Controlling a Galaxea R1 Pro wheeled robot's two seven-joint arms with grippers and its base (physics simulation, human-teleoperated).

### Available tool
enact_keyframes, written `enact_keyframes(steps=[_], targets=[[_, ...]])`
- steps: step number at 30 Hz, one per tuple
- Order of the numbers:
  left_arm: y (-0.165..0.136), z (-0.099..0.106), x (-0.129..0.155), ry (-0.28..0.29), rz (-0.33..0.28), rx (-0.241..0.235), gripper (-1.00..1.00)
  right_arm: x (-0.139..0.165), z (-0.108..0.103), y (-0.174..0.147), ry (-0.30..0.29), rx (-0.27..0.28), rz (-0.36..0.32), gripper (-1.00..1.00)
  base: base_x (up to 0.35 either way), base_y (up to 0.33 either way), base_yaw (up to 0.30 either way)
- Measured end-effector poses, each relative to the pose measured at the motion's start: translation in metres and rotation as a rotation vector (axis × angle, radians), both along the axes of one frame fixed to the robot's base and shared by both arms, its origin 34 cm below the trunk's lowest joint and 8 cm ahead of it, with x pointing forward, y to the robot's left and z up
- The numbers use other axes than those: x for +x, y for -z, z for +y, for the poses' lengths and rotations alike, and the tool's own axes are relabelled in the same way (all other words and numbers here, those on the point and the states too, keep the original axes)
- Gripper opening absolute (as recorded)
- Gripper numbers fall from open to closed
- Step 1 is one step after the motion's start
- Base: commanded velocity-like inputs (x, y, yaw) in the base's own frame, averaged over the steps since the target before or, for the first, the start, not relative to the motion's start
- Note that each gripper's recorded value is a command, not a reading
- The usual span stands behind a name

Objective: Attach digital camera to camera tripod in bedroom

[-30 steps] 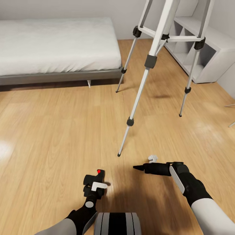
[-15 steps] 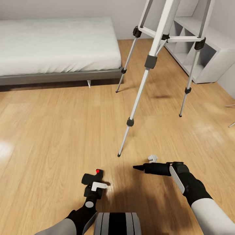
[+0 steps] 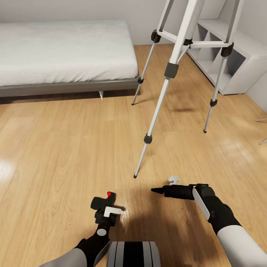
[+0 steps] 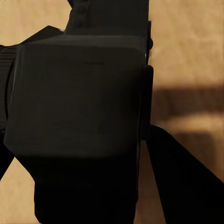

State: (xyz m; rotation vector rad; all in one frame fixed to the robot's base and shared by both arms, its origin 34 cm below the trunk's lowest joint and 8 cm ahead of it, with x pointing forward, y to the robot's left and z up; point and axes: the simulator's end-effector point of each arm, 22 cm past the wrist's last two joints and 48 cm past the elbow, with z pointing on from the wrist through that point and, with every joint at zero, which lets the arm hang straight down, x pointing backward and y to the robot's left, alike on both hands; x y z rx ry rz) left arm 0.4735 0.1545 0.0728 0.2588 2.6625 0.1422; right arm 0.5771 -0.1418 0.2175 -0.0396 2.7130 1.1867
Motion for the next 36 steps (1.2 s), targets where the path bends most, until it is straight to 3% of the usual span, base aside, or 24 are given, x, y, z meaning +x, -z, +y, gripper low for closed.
enact_keyframes(steps=[8, 10, 12, 18, 20, 25, 27, 28, 32, 36], targets=[[-0.009, -0.006, 0.017, -0.019, -0.042, 0.007, -1.0, 0.0, 0.0, -0.001, 0.001, 0.002, -0.001, 1.0, 0.0, 0.0, 0.0], [-0.027, -0.006, 0.053, -0.067, -0.12, 0.026, -1.0, 0.001, 0.001, -0.001, 0.0, 0.003, -0.003, 1.0, 0.0, 0.0, 0.0], [-0.043, -0.011, 0.077, -0.093, -0.157, 0.041, -1.0, 0.001, 0.001, -0.001, 0.0, 0.003, -0.004, 1.0, 0.0, 0.0, 0.0], [-0.086, -0.021, 0.129, -0.109, -0.142, 0.087, -1.0, 0.001, 0.001, -0.002, 0.0, 0.004, -0.005, 1.0, 0.0, 0.0, 0.0], [-0.107, -0.028, 0.148, -0.109, -0.151, 0.077, -1.0, 0.001, 0.001, -0.002, 0.0, 0.004, -0.004, 1.0, 0.0, 0.0, 0.0], [-0.143, -0.042, 0.174, -0.141, -0.161, 0.01, -1.0, 0.001, 0.0, -0.002, 0.0, 0.005, -0.003, 1.0, 0.0, 0.0, 0.0], [-0.149, -0.049, 0.174, -0.162, -0.132, -0.036, -1.0, 0.001, 0.0, -0.002, 0.001, 0.005, -0.004, 1.0, 0.0, 0.0, 0.0], [-0.147, -0.062, 0.167, -0.204, -0.074, -0.117, -1.0, 0.001, 0.001, -0.004, -0.001, 0.013, -0.005, 1.0, 0.0, 0.0, 0.0], [-0.138, -0.081, 0.149, -0.283, 0.031, -0.247, -1.0, 0.001, 0.004, -0.009, -0.006, 0.037, -0.006, 1.0, 0.0, 0.0, 0.0], [-0.136, -0.092, 0.142, -0.319, 0.075, -0.308, -1.0, 0.001, 0.001, -0.01, -0.008, 0.039, -0.006, 1.0, 0.0, 0.0, 0.0]])
